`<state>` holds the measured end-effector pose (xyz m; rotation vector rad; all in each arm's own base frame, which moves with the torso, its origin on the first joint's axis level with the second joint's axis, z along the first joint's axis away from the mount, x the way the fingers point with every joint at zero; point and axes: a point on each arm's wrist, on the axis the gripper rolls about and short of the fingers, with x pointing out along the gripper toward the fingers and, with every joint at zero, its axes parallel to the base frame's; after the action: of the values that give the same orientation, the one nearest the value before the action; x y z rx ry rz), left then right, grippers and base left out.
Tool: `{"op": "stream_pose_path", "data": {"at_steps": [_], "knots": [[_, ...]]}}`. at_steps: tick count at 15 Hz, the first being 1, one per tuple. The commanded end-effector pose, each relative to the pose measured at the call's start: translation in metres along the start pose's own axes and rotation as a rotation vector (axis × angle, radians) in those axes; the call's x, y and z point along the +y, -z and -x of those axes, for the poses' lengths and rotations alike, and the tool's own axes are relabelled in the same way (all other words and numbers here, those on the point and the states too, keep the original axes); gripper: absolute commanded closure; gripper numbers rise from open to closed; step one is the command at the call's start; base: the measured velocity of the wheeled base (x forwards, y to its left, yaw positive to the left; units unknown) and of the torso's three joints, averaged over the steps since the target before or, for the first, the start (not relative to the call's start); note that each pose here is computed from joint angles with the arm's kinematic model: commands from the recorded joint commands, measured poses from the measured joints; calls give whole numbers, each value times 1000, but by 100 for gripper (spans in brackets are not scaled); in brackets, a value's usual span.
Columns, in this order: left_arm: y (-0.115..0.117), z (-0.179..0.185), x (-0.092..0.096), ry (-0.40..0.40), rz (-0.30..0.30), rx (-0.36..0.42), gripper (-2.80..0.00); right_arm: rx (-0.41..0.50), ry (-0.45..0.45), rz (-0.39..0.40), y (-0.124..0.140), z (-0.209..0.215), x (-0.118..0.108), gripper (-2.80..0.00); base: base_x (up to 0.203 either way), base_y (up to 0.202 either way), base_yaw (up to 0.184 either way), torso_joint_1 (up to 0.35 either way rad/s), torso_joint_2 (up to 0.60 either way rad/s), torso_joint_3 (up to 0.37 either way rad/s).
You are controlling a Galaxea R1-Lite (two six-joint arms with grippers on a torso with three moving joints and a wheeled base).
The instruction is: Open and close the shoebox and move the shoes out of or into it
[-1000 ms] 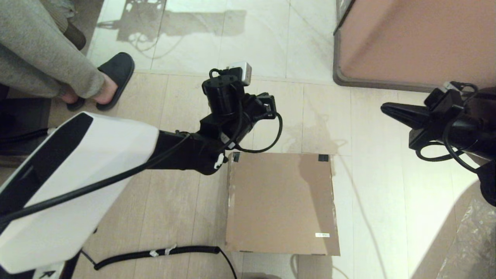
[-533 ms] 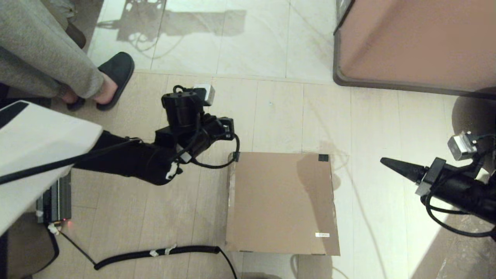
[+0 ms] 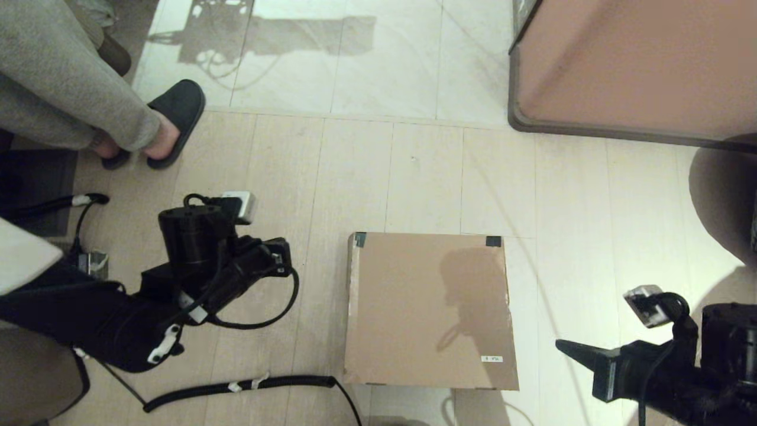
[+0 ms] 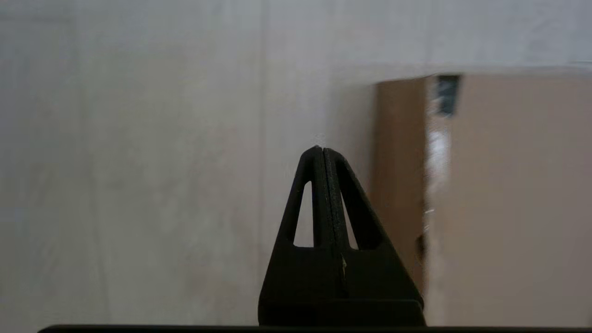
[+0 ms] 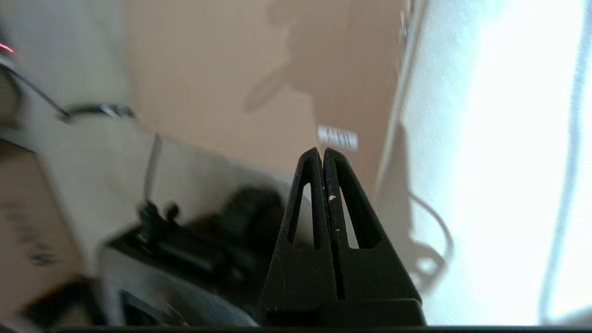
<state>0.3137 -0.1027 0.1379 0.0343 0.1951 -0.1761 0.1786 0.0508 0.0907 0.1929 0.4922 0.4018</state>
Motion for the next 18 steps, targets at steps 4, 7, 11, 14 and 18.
{"op": "stream_pose_path", "data": {"at_steps": [4, 7, 11, 14, 18], "knots": [[41, 49, 39, -102, 18, 53, 0, -117, -14, 64, 9, 57, 20, 0, 0, 0, 0, 0, 0, 0], [44, 100, 55, -170, 44, 21, 0, -85, 163, 40, 22, 76, 11, 0, 0, 0, 0, 0, 0, 0], [40, 171, 62, -233, 69, -83, 0, -163, 317, 6, 23, 95, 2, 0, 0, 0, 0, 0, 0, 0], [43, 216, 57, -182, 66, -107, 0, -184, 329, 66, 47, 129, 7, 0, 0, 0, 0, 0, 0, 0], [71, 259, 51, -115, 30, 14, 0, -83, 292, 158, 92, 167, 12, 0, 0, 0, 0, 0, 0, 0]]}}
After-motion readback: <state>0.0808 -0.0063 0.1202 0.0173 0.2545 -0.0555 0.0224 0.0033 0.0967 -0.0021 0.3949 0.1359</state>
